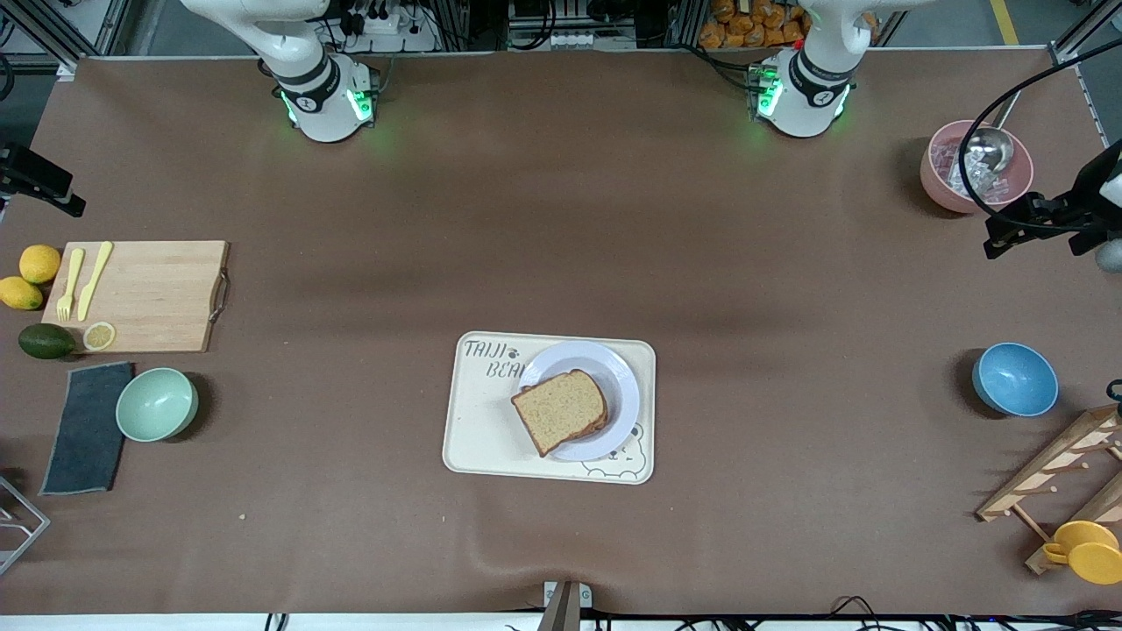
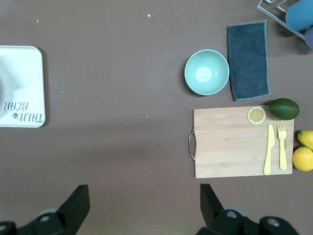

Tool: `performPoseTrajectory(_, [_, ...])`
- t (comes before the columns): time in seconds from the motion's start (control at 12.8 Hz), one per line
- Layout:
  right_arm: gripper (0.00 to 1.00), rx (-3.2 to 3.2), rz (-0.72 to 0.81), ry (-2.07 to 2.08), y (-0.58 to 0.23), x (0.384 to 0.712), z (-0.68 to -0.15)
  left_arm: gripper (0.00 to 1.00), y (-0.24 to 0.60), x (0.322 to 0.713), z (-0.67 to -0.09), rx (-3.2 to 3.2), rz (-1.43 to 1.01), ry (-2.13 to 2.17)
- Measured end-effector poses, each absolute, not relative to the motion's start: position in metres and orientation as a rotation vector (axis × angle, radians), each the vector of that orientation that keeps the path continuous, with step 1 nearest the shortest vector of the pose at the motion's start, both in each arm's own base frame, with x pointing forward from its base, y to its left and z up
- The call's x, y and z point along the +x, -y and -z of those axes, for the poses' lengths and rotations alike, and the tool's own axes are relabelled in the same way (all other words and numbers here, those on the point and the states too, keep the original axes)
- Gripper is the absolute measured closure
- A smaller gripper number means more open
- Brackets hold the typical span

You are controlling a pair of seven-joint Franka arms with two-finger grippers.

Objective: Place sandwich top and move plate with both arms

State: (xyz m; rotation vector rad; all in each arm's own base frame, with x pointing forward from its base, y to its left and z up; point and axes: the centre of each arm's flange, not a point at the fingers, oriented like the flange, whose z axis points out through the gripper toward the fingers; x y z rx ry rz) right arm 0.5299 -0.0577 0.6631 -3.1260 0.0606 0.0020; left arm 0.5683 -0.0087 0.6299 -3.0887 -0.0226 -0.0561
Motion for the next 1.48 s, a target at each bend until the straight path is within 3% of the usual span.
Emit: performPoseTrajectory(1.48, [0.0, -3.126, -0.003, -0.052, 0.055, 0.53, -0.663, 0.0, 0.042, 0.533, -0.646, -3.126, 0.019, 0.137])
